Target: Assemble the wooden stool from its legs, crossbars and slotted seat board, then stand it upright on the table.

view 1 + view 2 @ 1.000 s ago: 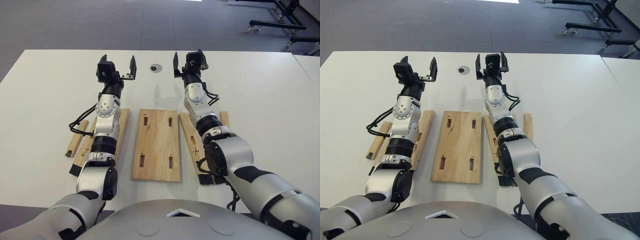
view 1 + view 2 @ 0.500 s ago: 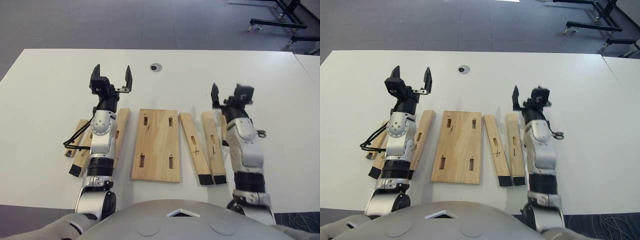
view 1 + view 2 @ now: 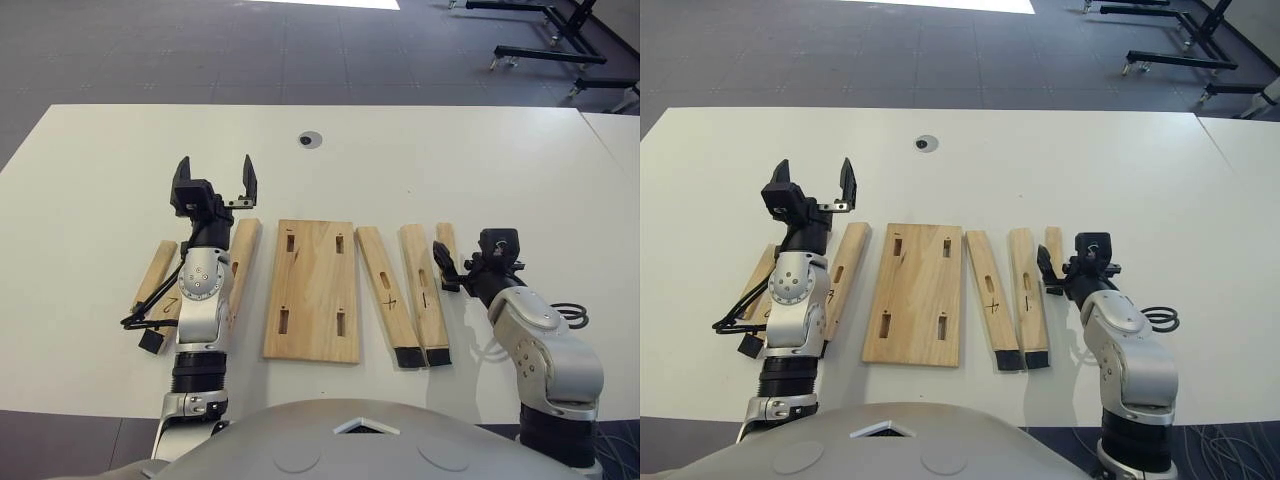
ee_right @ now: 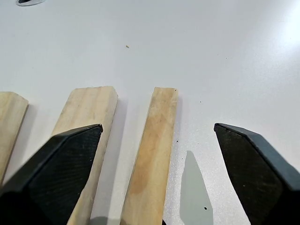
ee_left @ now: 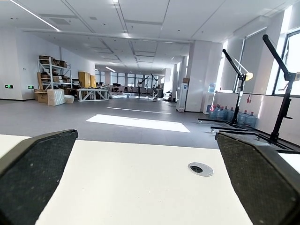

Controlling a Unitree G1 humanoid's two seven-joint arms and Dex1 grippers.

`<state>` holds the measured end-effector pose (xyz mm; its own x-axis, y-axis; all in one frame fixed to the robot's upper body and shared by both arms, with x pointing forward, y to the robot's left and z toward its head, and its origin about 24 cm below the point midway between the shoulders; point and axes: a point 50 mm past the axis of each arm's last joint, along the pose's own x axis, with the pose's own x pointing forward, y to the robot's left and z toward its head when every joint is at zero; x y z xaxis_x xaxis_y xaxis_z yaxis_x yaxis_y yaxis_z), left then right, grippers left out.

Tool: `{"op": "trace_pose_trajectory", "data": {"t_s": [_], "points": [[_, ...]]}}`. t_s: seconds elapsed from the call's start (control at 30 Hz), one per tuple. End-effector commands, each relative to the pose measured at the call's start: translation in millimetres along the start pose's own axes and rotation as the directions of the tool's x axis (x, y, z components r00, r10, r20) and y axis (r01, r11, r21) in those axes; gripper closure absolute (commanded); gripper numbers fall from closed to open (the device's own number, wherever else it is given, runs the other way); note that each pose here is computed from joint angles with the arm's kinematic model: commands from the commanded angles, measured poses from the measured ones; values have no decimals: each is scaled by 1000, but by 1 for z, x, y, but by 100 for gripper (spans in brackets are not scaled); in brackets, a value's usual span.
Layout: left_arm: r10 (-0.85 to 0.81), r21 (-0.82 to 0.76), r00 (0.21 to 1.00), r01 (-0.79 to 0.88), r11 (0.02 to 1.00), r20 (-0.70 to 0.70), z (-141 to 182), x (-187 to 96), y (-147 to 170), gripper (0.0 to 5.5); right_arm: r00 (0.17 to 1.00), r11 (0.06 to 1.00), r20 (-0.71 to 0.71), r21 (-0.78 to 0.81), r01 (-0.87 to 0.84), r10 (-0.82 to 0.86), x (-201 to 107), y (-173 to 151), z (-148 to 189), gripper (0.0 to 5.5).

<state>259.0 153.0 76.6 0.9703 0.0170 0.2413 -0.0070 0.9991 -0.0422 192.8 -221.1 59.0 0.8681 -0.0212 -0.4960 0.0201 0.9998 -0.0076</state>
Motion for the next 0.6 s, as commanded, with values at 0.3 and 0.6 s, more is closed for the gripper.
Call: {"op": "trace_pose_trajectory", "data": {"t_s": [0.3,0.6], "points": [[-3,7,1000,3,1000,-31,-3,-3,1,10,992,998,-126,-55,-27,20,2,-7,-8,109],[-9,12,999,10,1000,-45,-3,-4,3,10,951,997,-309,-53,-49,30,5,-13,-24,219]]}}
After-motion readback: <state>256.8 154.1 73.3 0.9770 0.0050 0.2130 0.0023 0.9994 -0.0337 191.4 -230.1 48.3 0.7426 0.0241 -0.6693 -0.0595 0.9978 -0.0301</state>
